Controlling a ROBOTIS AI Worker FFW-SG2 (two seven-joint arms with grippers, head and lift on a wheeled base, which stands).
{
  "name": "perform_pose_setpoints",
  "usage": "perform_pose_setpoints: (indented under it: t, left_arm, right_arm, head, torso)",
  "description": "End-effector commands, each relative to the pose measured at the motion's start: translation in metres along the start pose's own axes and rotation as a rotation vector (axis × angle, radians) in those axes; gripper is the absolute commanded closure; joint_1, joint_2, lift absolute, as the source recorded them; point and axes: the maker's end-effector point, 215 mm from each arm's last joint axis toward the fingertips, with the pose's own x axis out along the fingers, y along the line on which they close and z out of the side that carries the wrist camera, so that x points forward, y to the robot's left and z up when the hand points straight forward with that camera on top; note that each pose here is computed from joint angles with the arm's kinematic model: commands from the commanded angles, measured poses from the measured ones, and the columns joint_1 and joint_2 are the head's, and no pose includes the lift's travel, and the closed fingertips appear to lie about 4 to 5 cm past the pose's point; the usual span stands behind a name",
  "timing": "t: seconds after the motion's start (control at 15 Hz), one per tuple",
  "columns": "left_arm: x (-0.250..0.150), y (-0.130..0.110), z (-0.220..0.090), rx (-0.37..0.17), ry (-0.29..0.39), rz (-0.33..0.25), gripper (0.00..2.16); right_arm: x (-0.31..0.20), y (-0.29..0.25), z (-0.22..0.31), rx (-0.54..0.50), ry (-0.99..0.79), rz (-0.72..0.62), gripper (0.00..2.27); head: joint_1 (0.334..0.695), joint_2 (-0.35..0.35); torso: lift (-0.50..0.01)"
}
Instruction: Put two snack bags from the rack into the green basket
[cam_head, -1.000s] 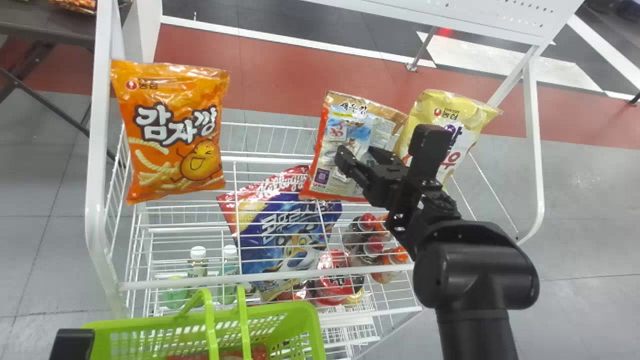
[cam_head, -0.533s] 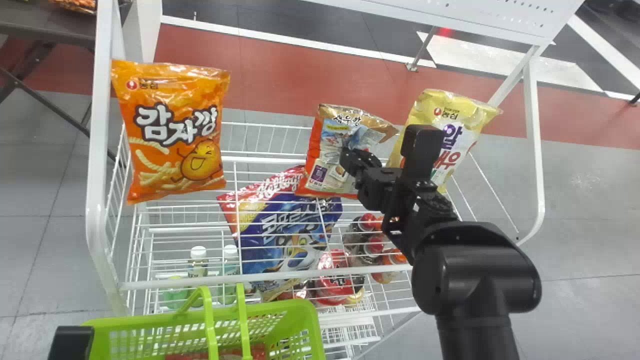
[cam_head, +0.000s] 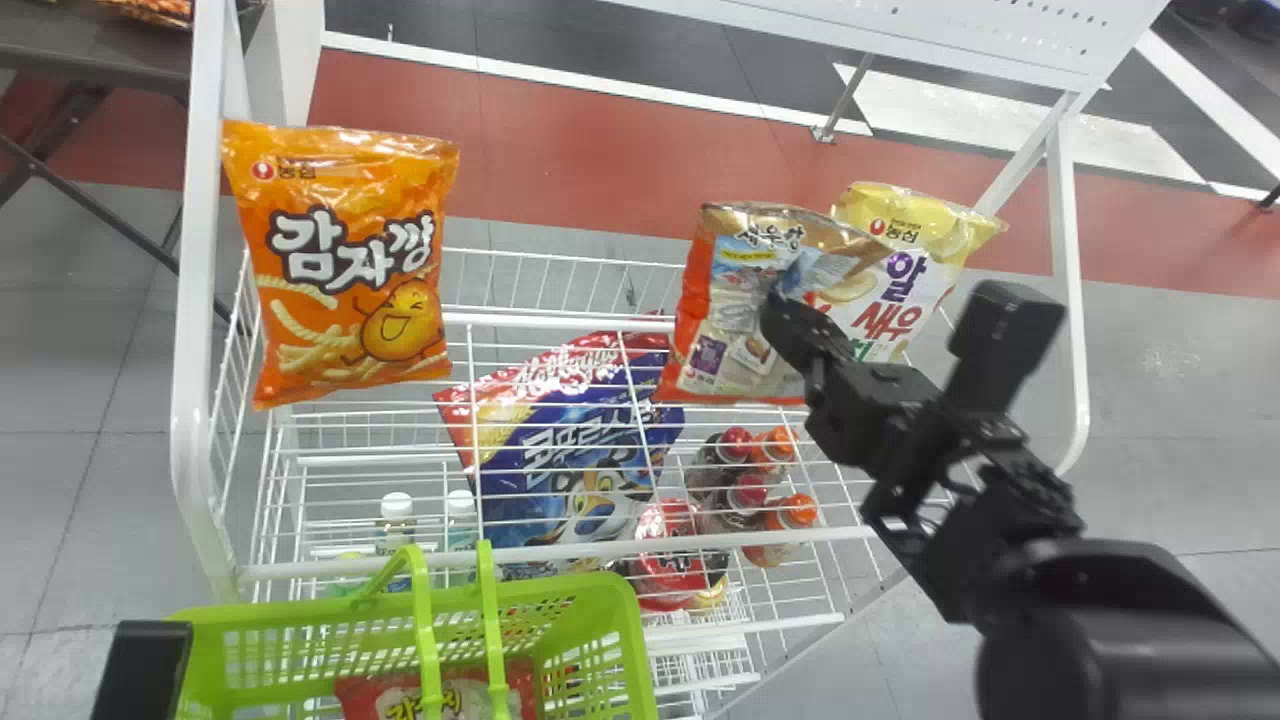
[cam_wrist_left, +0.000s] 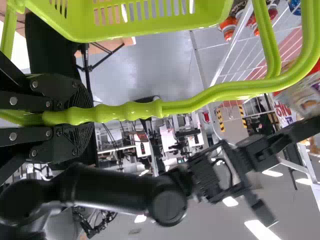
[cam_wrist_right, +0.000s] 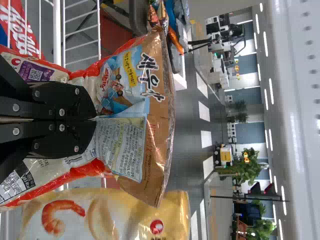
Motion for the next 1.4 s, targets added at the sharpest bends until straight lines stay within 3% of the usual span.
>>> perform_pose_setpoints:
  t: [0.0, 0.47, 0.73, 1.33]
  left_arm:
    - [-0.001, -0.001, 0.004, 0.010, -0.004, 0.001, 1.36]
    - [-0.009, 0.003, 0.002, -0.011, -0.024, 0.015, 1.36]
    - [-0.011, 0.002, 0.001, -0.005, -0.028, 0.021, 1.36]
    - [-0.009, -0.002, -0.001, -0.004, -0.028, 0.018, 1.36]
  right_arm:
    - [-0.038, 0.011, -0.009, 0.061, 0.081, 0.041, 2.22]
    - [-0.113, 0.046, -0.094, 0.170, 0.458, 0.154, 2.22]
    - [-0.162, 0.096, -0.157, 0.242, 0.712, 0.279, 2.22]
    - [-0.207, 0.186, -0.191, 0.295, 0.838, 0.484, 2.22]
  head:
    - [0.695, -0.350]
    - [0.695, -0.350]
    - [0.695, -0.350]
    - [0.695, -0.350]
  torso:
    - [-0.005]
    - [-0.005]
    - [-0.005]
    - [-0.005]
